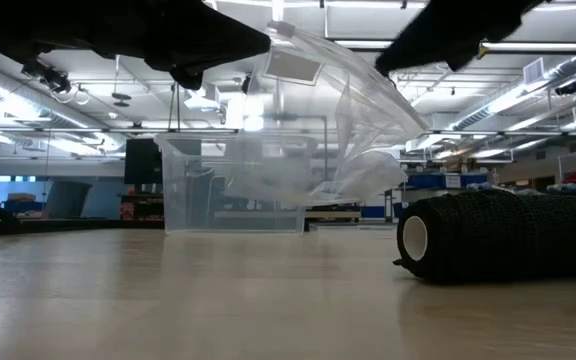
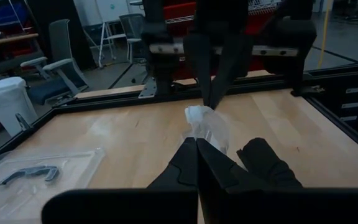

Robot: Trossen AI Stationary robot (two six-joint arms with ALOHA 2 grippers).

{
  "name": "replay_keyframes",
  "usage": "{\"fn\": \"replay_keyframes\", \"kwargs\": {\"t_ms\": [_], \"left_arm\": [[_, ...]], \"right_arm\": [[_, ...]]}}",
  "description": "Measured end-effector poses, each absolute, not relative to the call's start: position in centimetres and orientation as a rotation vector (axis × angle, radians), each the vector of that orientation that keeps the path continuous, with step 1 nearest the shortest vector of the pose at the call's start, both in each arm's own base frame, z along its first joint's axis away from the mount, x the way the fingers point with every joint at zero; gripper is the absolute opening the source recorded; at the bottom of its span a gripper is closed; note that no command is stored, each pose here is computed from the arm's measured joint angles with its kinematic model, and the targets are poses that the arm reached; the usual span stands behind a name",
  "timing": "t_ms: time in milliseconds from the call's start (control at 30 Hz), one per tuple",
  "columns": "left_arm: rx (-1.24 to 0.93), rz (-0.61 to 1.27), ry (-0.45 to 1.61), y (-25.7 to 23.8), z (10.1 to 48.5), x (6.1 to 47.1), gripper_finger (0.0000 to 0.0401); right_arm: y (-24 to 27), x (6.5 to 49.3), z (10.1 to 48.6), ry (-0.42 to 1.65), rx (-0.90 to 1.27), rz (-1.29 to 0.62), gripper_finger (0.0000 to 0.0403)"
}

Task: Roll bandage
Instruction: Open the transparent zip bag

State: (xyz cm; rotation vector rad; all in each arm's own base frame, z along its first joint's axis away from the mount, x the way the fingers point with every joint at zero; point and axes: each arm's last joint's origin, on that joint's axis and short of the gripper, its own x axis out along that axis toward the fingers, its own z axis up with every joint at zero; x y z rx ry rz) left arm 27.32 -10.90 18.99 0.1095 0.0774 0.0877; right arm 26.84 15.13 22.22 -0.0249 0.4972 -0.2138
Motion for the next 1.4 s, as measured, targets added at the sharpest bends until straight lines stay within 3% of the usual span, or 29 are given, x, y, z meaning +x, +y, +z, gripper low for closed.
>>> {"fn": "replay_keyframes", "kwargs": {"t_ms": [200, 333, 833, 1400], "left_arm": [[0.109, 0.088, 0.077, -10.9, 19.0, 27.3, 0.0], [0.11, 0.088, 0.077, -10.9, 19.0, 27.3, 0.0], [0.112, 0.088, 0.079, -10.9, 19.0, 27.3, 0.0], [0.109, 0.088, 0.072, -10.9, 19.0, 27.3, 0.0]], "right_arm": [[14.0, 26.9, 21.4, 0.581, 0.094, -0.253, 0.009], [13.9, 27.2, 21.4, 0.614, 0.136, -0.181, 0.0112], [13.4, 27.7, 21.5, 0.595, 0.129, -0.174, 0.0072], [13.1, 28.1, 21.7, 0.589, 0.14, -0.137, 0.0082]]}}
